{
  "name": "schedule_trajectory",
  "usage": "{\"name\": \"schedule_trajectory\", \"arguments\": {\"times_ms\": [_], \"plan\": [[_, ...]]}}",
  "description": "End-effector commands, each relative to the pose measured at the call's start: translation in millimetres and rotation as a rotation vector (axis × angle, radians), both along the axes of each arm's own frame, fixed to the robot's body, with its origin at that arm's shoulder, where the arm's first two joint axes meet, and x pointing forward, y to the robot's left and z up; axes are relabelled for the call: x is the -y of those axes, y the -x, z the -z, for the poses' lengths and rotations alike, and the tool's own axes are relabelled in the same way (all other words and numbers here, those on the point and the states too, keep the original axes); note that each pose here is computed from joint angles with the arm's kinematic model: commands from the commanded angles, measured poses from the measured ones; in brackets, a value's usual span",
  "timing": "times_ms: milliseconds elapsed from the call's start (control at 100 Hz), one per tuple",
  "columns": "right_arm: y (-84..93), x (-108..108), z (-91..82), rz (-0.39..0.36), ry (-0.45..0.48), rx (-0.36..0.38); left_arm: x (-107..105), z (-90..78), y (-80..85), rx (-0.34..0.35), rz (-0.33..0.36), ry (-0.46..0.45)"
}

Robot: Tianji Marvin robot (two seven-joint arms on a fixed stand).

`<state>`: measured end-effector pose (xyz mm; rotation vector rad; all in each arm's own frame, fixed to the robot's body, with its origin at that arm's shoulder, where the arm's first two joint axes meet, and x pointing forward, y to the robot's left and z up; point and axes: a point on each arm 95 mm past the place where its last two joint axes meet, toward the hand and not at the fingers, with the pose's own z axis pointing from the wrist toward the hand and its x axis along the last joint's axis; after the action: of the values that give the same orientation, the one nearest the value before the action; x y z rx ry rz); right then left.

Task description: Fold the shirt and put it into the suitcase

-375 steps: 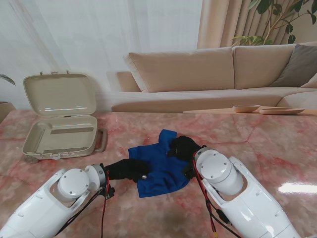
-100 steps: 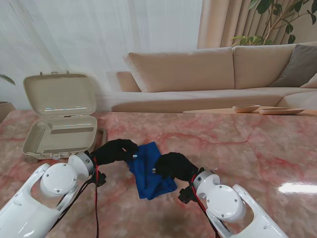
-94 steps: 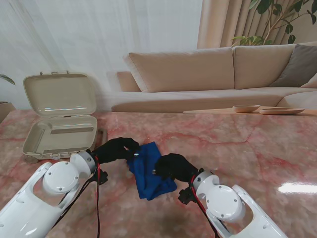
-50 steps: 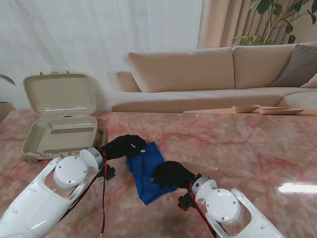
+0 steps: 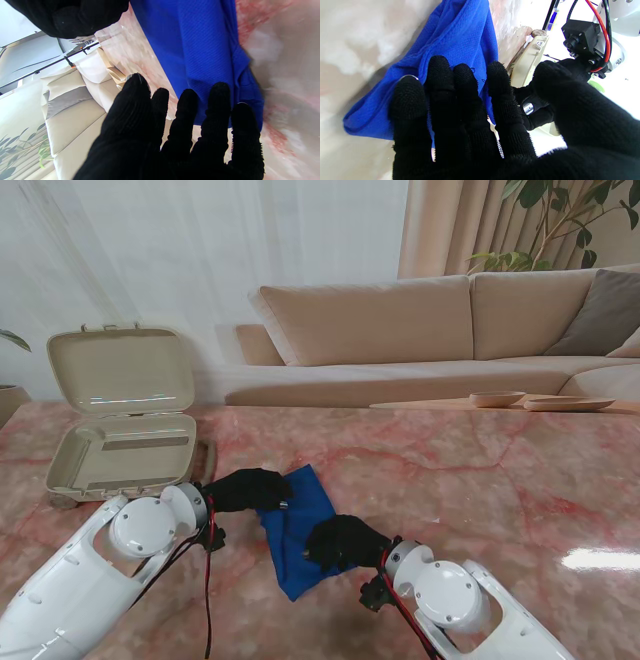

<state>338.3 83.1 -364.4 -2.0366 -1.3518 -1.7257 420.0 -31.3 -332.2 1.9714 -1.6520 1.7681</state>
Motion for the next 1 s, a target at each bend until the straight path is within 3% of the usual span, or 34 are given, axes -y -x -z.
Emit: {"name": "schedule_trajectory", "arguments": {"times_ms": [0,440,770,990], "plan": [[4.1,2.6,11.5,-0.004,0.015,-0.044,-7.6,10.8,2.2,-0.029,-0.006,-0.025],[1.7,6.4,12.2,-0.001,0.033,-0.050,-19.0,22.0,3.9,-0.042,0.009,-0.108],[10.0,19.7,-11.5,0.006,0.061,0.074,-28.1,0.8,2.2,0.020,-0.056,-0.096],[19.4,32.6,-14.9,0.023,0.075,0.094,-31.3,-12.1,-3.8,0.060,-0.107,-0.091]]}}
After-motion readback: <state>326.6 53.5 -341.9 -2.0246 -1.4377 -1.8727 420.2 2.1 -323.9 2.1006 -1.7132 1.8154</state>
